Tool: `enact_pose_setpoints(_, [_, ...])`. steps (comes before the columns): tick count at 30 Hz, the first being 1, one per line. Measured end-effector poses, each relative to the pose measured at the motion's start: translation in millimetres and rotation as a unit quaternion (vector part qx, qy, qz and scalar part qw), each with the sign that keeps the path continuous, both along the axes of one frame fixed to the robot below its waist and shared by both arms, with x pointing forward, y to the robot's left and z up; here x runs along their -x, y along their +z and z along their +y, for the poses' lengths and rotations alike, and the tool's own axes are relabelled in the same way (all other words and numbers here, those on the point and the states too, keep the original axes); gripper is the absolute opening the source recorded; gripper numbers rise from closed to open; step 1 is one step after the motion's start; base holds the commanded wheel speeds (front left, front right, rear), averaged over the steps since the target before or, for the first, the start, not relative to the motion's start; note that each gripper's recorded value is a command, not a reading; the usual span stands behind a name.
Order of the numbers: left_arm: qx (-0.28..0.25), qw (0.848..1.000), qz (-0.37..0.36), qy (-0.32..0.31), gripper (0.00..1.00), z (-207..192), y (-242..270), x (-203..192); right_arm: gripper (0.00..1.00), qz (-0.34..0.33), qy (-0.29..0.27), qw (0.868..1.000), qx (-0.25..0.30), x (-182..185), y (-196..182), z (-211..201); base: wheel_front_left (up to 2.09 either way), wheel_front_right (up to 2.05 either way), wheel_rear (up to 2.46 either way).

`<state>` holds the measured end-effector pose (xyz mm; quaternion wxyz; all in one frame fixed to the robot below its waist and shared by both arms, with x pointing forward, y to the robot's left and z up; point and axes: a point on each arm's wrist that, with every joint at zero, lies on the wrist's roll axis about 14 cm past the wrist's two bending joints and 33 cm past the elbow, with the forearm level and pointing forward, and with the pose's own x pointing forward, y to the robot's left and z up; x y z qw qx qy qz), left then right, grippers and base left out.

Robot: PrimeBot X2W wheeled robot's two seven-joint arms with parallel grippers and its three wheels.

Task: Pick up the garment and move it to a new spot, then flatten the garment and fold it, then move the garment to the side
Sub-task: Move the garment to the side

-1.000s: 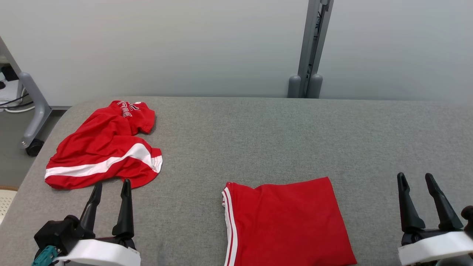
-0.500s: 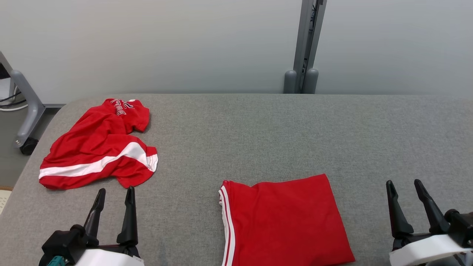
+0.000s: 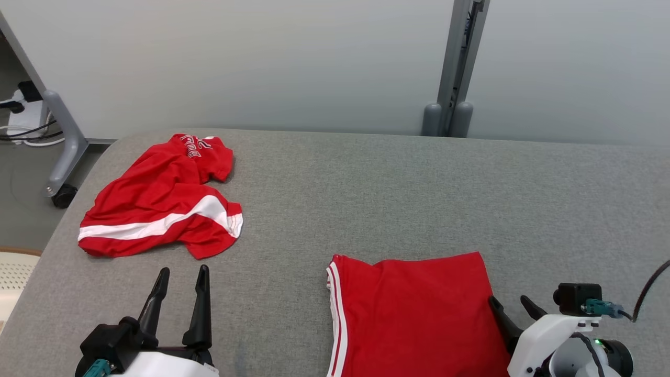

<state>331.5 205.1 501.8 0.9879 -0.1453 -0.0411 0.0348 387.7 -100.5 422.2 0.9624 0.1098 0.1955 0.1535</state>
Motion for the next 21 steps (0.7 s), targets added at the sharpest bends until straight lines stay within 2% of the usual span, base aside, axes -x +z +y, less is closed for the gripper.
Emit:
enact_pose_setpoints(7, [0.003, 1.000, 0.002, 0.013, 1.00, 8, -2, 7, 1.00, 0.087, 0.013, 0.996, -0.008, 1, -27, 17, 0.00, 0.00, 0.00])
enact_pose_setpoints(15, [0.004, 1.000, 0.005, 0.027, 1.00, 16, -5, 14, 1.00, 0.143, 0.021, 0.989, -0.017, 5, -46, 30, 0.00, 0.00, 0.00])
enact_pose_setpoints(16, [0.003, 1.000, 0.004, 0.028, 1.00, 17, -5, 14, 0.49, 0.145, 0.021, 0.989, -0.017, 5, -47, 31, 0.00, 0.00, 0.00])
enact_pose_setpoints(17, [0.002, 1.000, 0.005, 0.031, 1.00, 18, -5, 15, 0.15, 0.142, 0.022, 0.989, -0.019, 4, -46, 33, 0.00, 0.00, 0.00])
enact_pose_setpoints(18, [0.002, 0.999, 0.005, 0.031, 1.00, 19, -5, 16, 0.00, 0.138, 0.021, 0.990, -0.022, 3, -45, 35, 0.00, 0.00, 0.00])
enact_pose_setpoints(21, [0.000, 0.999, 0.006, 0.035, 1.00, 21, -6, 16, 0.00, 0.121, 0.026, 0.992, -0.028, -1, -39, 43, 0.00, 0.00, 0.00])
